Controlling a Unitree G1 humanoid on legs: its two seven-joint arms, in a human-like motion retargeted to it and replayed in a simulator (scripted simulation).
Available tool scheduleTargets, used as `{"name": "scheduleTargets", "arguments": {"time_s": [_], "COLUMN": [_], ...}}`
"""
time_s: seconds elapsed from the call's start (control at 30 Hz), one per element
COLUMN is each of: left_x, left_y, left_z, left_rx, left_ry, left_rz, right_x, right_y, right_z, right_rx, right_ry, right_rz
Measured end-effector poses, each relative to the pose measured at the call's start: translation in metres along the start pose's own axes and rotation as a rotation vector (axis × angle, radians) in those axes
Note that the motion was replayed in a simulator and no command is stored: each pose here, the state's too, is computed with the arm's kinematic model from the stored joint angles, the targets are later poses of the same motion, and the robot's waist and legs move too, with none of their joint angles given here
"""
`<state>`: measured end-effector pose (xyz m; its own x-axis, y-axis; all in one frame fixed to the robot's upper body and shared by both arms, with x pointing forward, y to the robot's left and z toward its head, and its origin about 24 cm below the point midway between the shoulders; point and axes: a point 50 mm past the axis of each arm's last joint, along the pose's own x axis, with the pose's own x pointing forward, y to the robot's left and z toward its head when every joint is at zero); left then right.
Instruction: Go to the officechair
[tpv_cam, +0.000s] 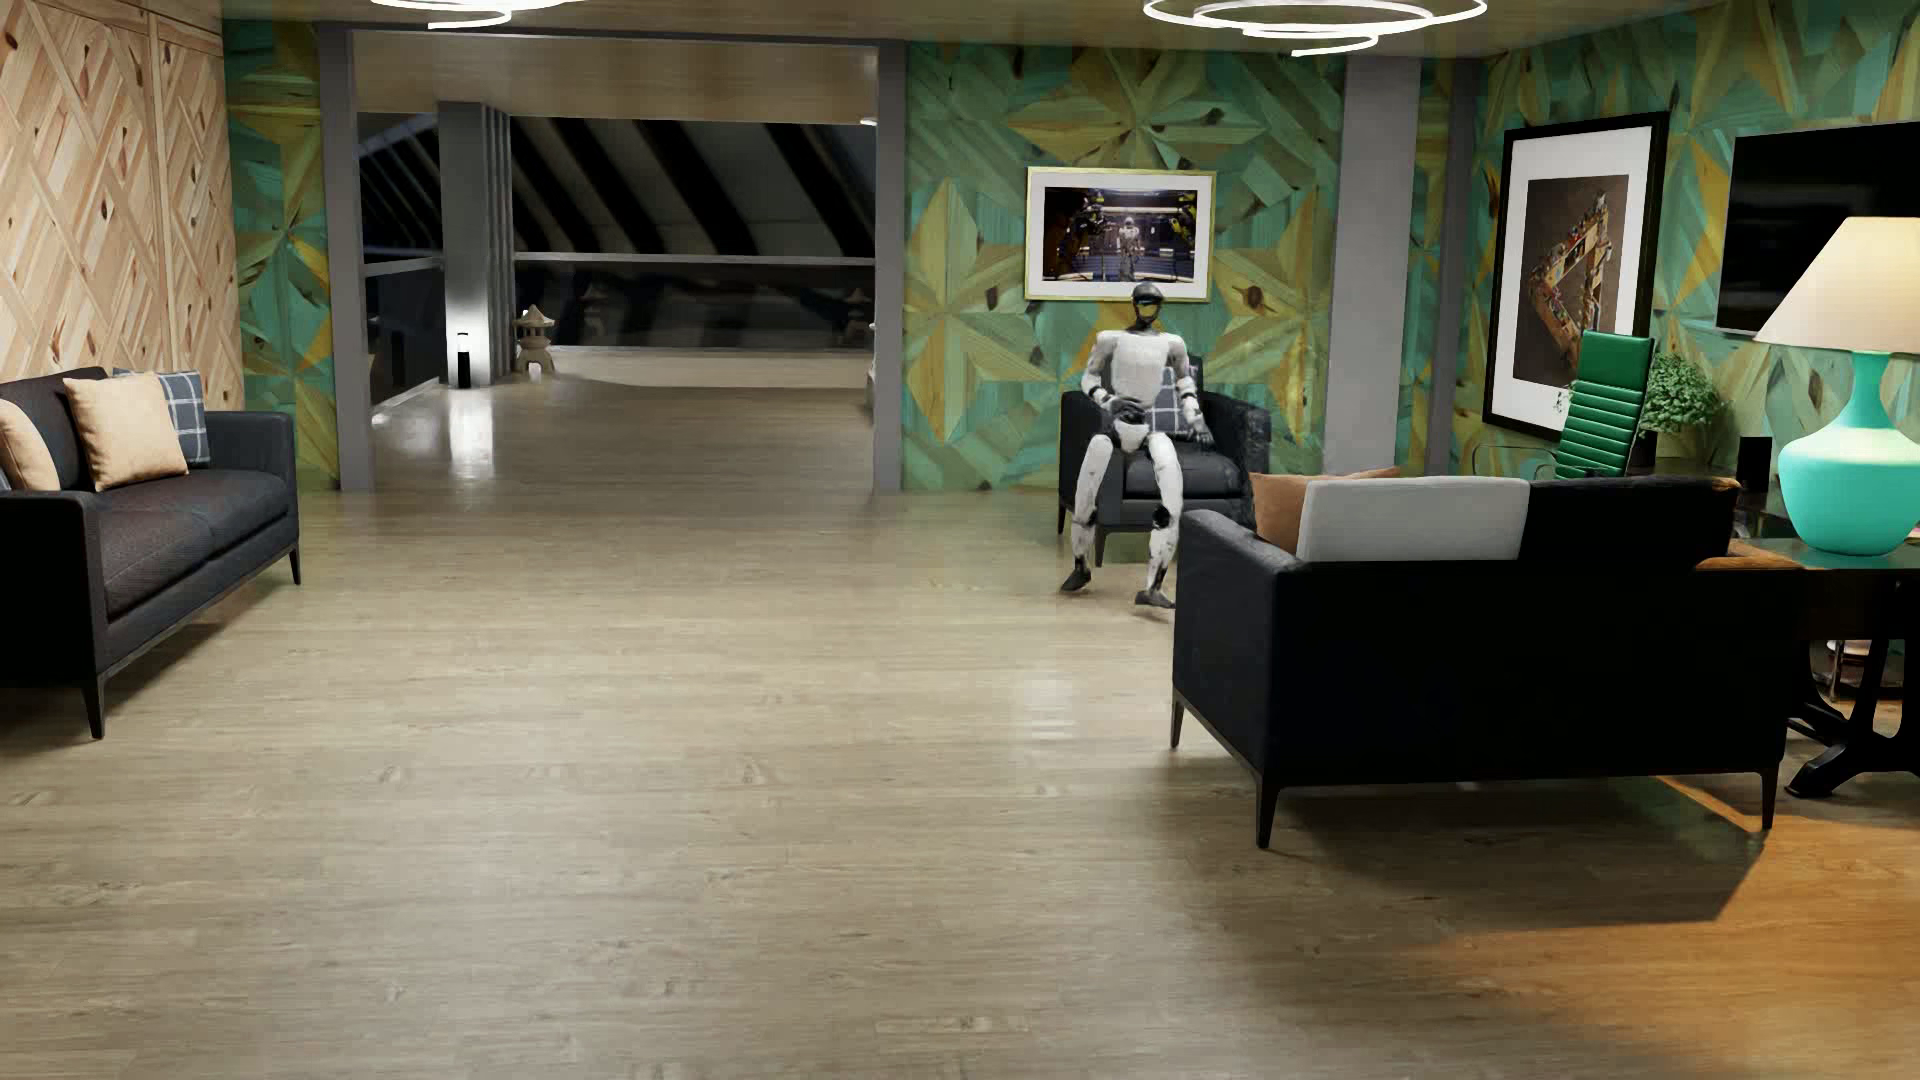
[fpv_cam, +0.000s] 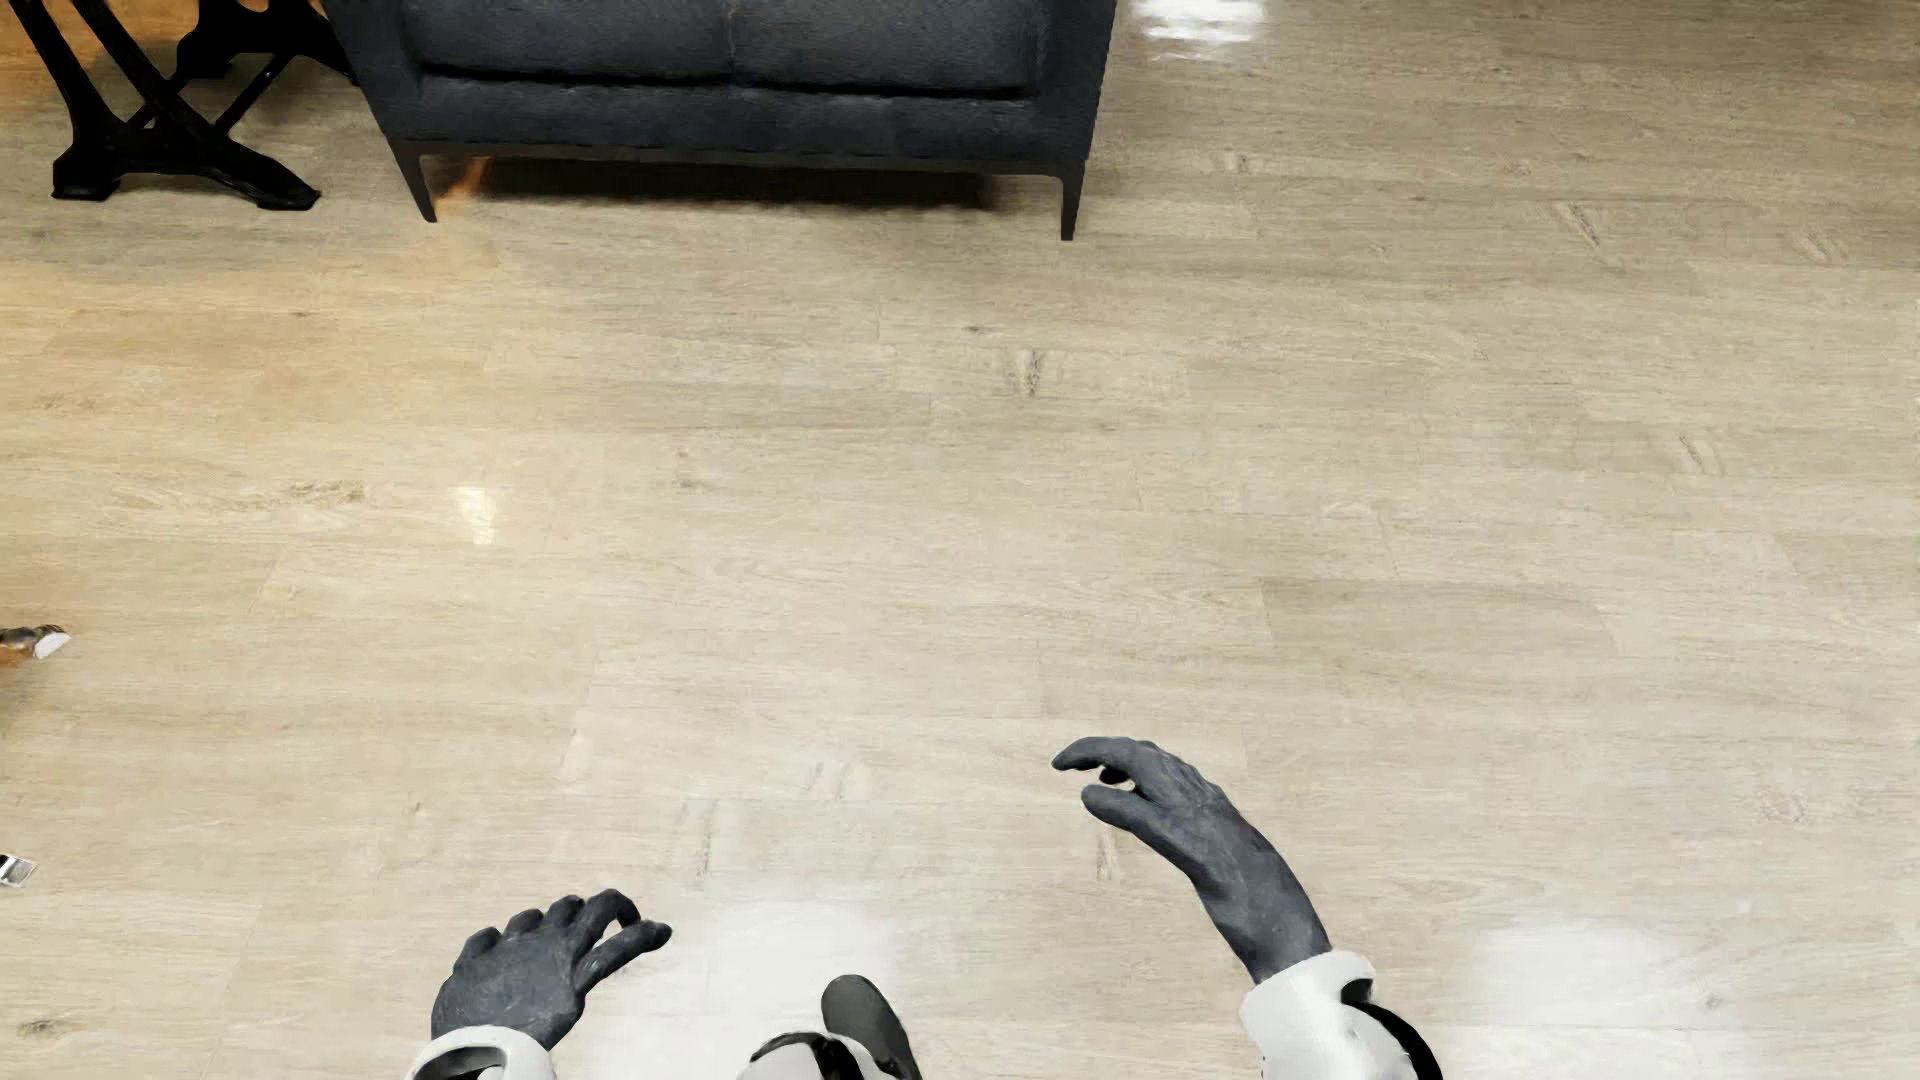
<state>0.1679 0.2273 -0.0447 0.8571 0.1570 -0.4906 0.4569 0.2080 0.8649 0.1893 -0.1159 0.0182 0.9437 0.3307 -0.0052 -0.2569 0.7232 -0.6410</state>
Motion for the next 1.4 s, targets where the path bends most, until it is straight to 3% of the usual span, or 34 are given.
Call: {"name": "scheduleTargets", "arguments": {"time_s": [0.1, 0.13, 0.27, 0.4, 0.5, 0.6, 0.8, 0.9, 1.07, 1.2, 1.4], "left_x": [-0.022, -0.023, -0.001, 0.015, 0.019, 0.016, -0.015, -0.030, -0.052, -0.046, -0.004], "left_y": [-0.015, -0.018, -0.012, -0.015, -0.023, -0.053, -0.111, -0.132, -0.154, -0.150, -0.106], "left_z": [-0.019, -0.021, 0.011, 0.074, 0.089, 0.065, -0.032, -0.039, -0.033, -0.022, 0.005], "left_rx": [-0.211, -0.217, -0.077, -0.199, -0.216, -0.217, -0.367, -0.307, -0.291, -0.297, -0.271], "left_ry": [0.137, 0.163, 0.026, -0.202, -0.212, -0.056, 0.518, 0.519, 0.450, 0.426, 0.254], "left_rz": [0.010, 0.005, -0.019, -0.098, -0.122, -0.212, -0.369, -0.518, -0.702, -0.655, -0.432], "right_x": [-0.007, -0.013, -0.048, -0.084, -0.101, -0.111, -0.096, -0.098, -0.116, -0.123, -0.127], "right_y": [0.002, 0.005, 0.018, 0.010, 0.006, 0.015, 0.039, 0.038, 0.040, 0.042, 0.044], "right_z": [-0.020, -0.028, -0.053, -0.080, -0.098, -0.110, -0.139, -0.155, -0.168, -0.166, -0.159], "right_rx": [-0.177, -0.201, -0.069, -0.067, -0.070, -0.030, 0.032, -0.009, 0.023, 0.045, 0.116], "right_ry": [0.091, 0.156, 0.396, 0.590, 0.719, 0.805, 0.937, 1.016, 1.182, 1.178, 1.189], "right_rz": [0.015, 0.002, -0.059, -0.046, -0.080, -0.065, 0.117, 0.202, 0.156, 0.165, 0.082]}}
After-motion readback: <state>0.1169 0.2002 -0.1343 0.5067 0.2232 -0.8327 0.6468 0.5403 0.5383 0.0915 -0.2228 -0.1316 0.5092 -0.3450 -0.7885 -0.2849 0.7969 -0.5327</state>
